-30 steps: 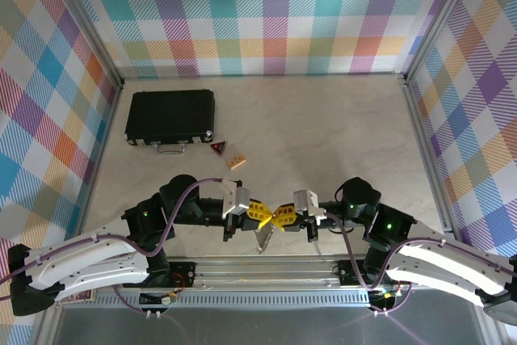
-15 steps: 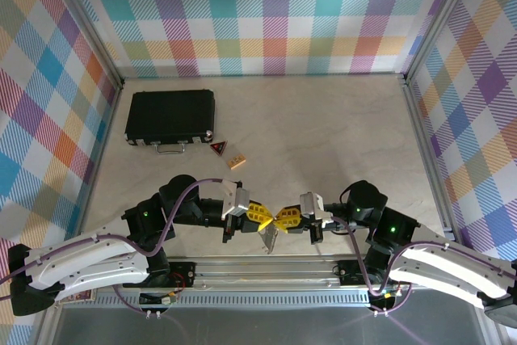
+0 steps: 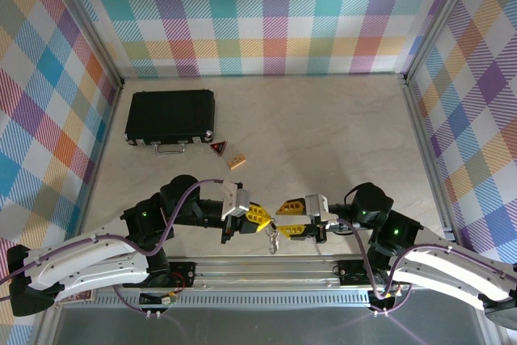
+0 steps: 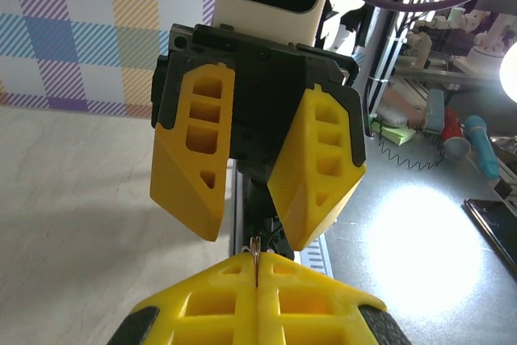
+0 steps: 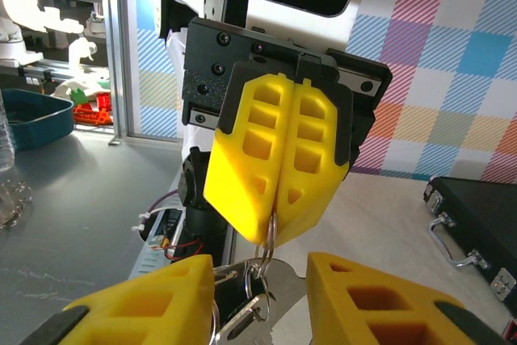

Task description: Put the keys on the keyring

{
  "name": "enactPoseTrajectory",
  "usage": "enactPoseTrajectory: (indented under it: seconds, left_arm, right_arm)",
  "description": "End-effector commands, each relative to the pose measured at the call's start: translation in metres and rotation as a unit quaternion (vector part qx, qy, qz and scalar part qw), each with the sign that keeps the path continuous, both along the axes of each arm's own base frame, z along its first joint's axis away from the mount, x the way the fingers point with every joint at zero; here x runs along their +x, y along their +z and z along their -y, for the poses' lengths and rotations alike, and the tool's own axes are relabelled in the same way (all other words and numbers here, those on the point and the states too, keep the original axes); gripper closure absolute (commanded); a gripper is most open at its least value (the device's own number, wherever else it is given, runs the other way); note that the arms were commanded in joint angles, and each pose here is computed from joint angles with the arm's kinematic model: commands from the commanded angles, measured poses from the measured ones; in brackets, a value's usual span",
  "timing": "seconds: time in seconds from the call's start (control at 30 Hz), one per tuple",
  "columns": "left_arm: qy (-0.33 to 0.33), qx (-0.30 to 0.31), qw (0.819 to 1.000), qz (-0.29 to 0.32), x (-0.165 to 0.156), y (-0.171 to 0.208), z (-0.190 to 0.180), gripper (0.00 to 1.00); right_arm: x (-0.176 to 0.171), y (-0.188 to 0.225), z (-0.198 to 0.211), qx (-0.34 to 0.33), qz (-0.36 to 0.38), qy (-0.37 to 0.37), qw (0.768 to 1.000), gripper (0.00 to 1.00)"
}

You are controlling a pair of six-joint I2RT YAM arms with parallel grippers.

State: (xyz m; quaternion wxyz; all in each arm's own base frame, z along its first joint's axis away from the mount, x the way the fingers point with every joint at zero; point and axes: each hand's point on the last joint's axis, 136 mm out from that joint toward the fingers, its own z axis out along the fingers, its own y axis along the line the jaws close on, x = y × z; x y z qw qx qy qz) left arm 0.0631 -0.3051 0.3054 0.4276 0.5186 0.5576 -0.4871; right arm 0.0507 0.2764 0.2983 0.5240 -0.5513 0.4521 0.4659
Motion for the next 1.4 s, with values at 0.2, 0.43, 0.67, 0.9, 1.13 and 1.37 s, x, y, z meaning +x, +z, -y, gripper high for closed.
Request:
enactPoseTrajectory:
  seconds: [0.2,0.43,0.67,0.9,1.13,1.37]
  left_arm:
    - [-0.009,-0.059,0.998,0.037,-0.007,0.045,-0.008,1.0]
    - [-0.001,-0.078,0.996,0.046,-0.006,0.053,-0.011,1.0]
    - [0.006,-0.088,0.995,0.055,-0.004,0.056,-0.012,1.0]
    - [0.019,-0.088,0.994,0.057,0.0,0.055,-0.014,1.0]
    - [0.022,-0.083,0.995,0.054,0.001,0.05,-0.013,1.0]
    - [0.008,-0.081,0.995,0.049,-0.003,0.05,-0.011,1.0]
  right_arm:
    - [-0.002,0.001,-0.003,0.002,0.003,0.01,1.0,0.63]
    - [-0.003,0.0,-0.004,0.0,0.003,0.012,1.0,0.67]
    - [-0.005,-0.002,-0.008,-0.005,-0.004,0.025,1.0,0.66]
    - [-0.006,-0.005,-0.013,-0.01,-0.011,0.037,0.999,0.67]
    - [-0.004,-0.006,-0.014,-0.009,-0.014,0.032,0.999,0.56]
    - [0.0,-0.006,-0.014,-0.007,-0.013,0.021,1.0,0.61]
